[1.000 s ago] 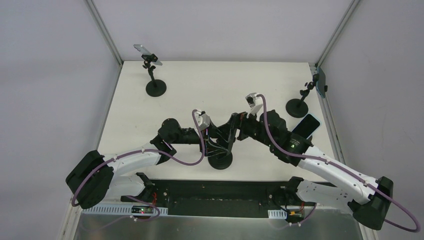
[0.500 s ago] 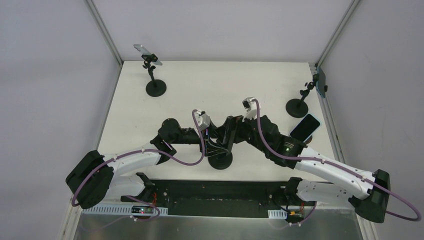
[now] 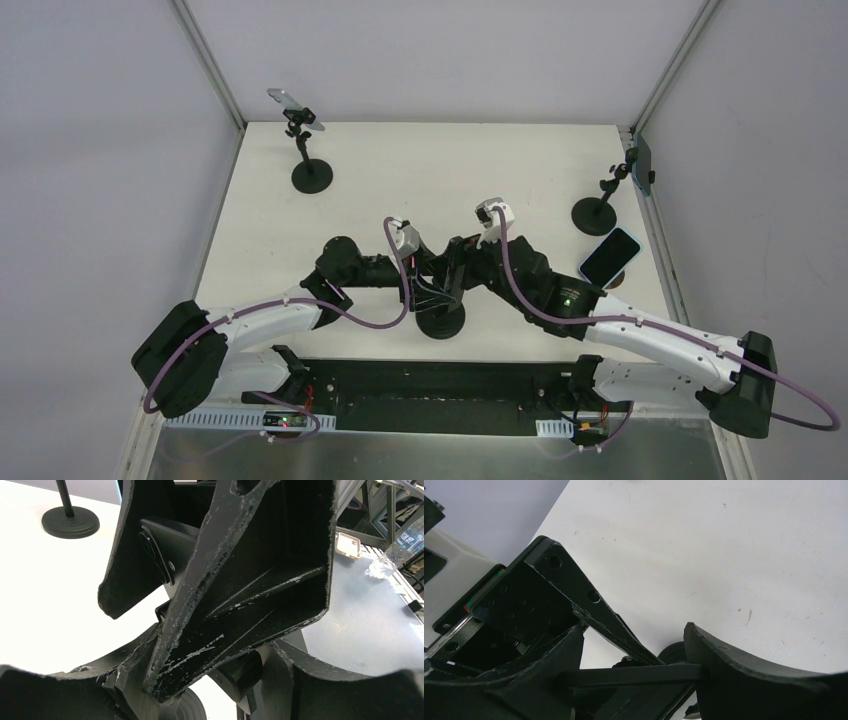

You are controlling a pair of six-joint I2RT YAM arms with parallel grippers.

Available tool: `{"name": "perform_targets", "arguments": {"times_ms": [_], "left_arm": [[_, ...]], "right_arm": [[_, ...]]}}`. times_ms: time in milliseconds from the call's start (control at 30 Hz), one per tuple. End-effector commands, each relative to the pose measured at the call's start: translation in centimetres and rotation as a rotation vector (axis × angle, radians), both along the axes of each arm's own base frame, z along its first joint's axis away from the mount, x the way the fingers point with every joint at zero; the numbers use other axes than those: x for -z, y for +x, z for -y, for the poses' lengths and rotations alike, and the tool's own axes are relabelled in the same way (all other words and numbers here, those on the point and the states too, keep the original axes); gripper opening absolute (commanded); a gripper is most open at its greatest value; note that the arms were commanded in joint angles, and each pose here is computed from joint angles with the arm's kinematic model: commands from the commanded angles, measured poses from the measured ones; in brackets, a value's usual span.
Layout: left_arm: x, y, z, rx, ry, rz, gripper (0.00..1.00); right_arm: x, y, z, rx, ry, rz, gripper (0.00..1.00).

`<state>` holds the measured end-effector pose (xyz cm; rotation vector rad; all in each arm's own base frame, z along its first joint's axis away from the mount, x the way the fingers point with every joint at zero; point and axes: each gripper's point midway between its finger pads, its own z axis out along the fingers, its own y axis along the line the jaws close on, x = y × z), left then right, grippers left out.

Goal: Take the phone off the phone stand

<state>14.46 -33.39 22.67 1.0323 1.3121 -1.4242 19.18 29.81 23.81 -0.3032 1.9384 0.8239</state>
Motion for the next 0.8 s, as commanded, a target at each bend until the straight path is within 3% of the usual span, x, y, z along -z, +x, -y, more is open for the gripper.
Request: {"name": "perform_targets", "arguments": {"times_ms": [0,467,767], "left_arm": [[-0.2,-1.4,-0.4,0.076,-0.004,-0.005,0.0],[-1.4,-4.0,-1.1,0.211,-0.017,0.017,0.0],[-1.9,-4.9,-1.3,0.242,-0.026,0.024,0.0]], "right_arm": [[4.5,3.2,4.2,0.131,-0.271,0.091,0.0],[10.4,8.9,10.4,0.153,-0.451,0.09,0.0],[10.8,10.5,9.0,0.053,-0.424,0.134,0.0]]}}
